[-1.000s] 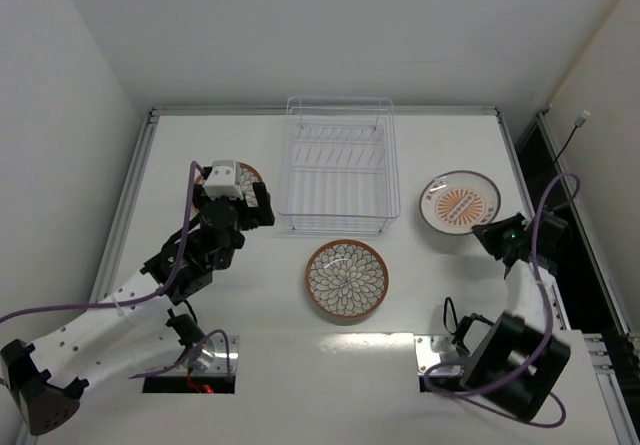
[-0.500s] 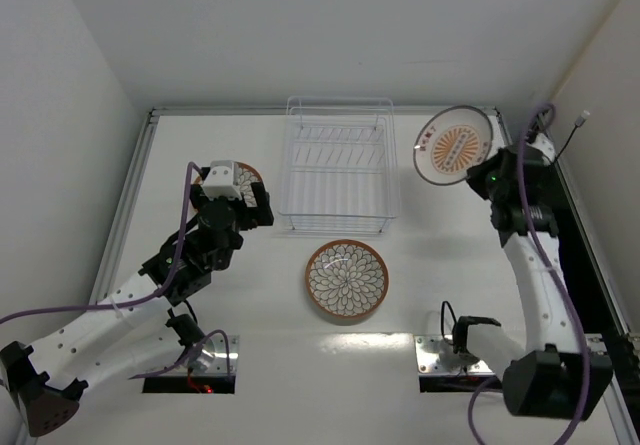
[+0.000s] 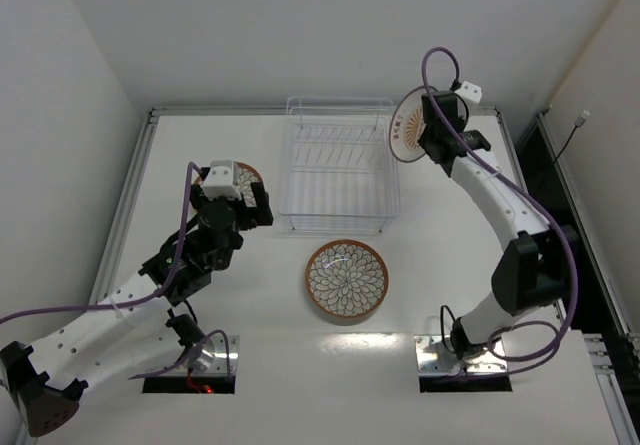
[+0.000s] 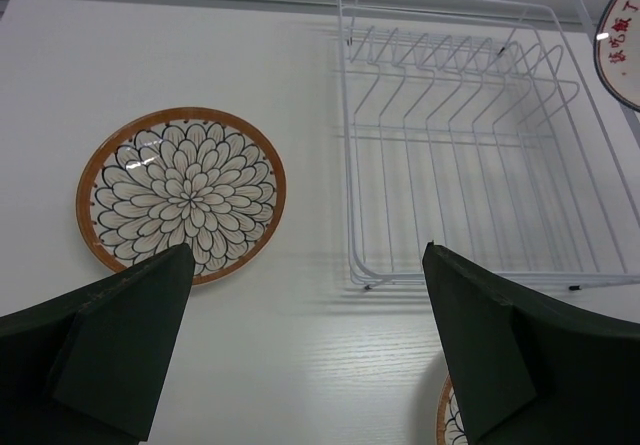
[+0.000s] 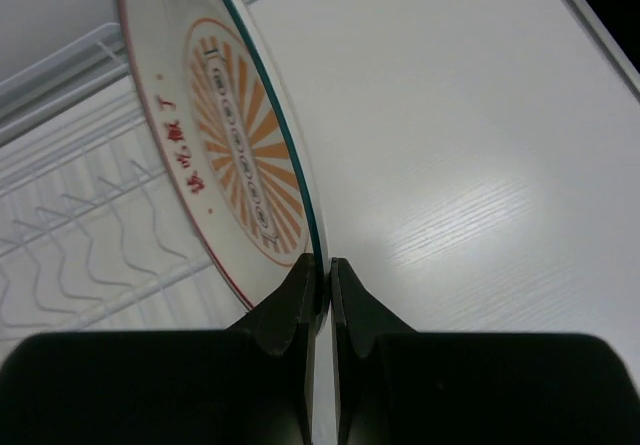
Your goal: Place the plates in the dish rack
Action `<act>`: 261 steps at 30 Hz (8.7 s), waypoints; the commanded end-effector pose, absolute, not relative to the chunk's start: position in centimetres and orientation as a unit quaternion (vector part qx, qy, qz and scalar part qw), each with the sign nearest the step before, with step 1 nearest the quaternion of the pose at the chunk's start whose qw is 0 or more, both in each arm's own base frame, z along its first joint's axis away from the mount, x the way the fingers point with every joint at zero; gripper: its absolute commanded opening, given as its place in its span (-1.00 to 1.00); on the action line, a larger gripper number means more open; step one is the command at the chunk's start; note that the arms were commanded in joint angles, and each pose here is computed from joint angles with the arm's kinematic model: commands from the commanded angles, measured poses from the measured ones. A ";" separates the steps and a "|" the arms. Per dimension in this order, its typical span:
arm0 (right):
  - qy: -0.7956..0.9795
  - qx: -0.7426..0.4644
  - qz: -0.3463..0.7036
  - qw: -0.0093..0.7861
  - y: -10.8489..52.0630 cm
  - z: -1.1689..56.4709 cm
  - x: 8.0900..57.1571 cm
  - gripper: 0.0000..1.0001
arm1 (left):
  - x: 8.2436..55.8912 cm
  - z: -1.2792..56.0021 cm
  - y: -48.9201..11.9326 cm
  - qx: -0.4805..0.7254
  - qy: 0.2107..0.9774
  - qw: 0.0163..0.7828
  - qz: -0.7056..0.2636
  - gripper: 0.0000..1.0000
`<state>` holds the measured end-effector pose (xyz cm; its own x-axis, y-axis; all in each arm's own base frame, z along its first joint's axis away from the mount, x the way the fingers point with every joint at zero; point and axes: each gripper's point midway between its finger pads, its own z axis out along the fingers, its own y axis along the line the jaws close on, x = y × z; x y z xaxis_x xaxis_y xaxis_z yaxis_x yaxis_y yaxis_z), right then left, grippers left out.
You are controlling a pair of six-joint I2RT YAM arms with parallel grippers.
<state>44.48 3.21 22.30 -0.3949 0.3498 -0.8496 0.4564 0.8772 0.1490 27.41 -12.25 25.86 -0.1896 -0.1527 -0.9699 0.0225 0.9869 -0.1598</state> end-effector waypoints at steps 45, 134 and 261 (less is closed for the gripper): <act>0.850 0.110 -0.206 0.471 16.3 16.5 46.9 -0.46 | 27.7 26.8 -11.7 -0.060 0.760 0.644 -0.062 0.98; 0.841 0.087 0.152 0.512 15.8 28.4 22.7 -1.00 | 27.0 28.5 -10.3 -0.076 0.742 0.663 -0.064 0.98; 0.824 0.106 -0.076 0.551 3.8 16.8 22.1 0.82 | 36.8 10.7 -7.8 -0.028 0.929 0.369 0.013 0.91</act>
<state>21.85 3.75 16.18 -0.4084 0.0513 -0.9114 0.2329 0.9712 -0.0497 34.71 -7.46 9.28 -0.7424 -0.0629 -0.6670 -0.1035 0.9944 0.0214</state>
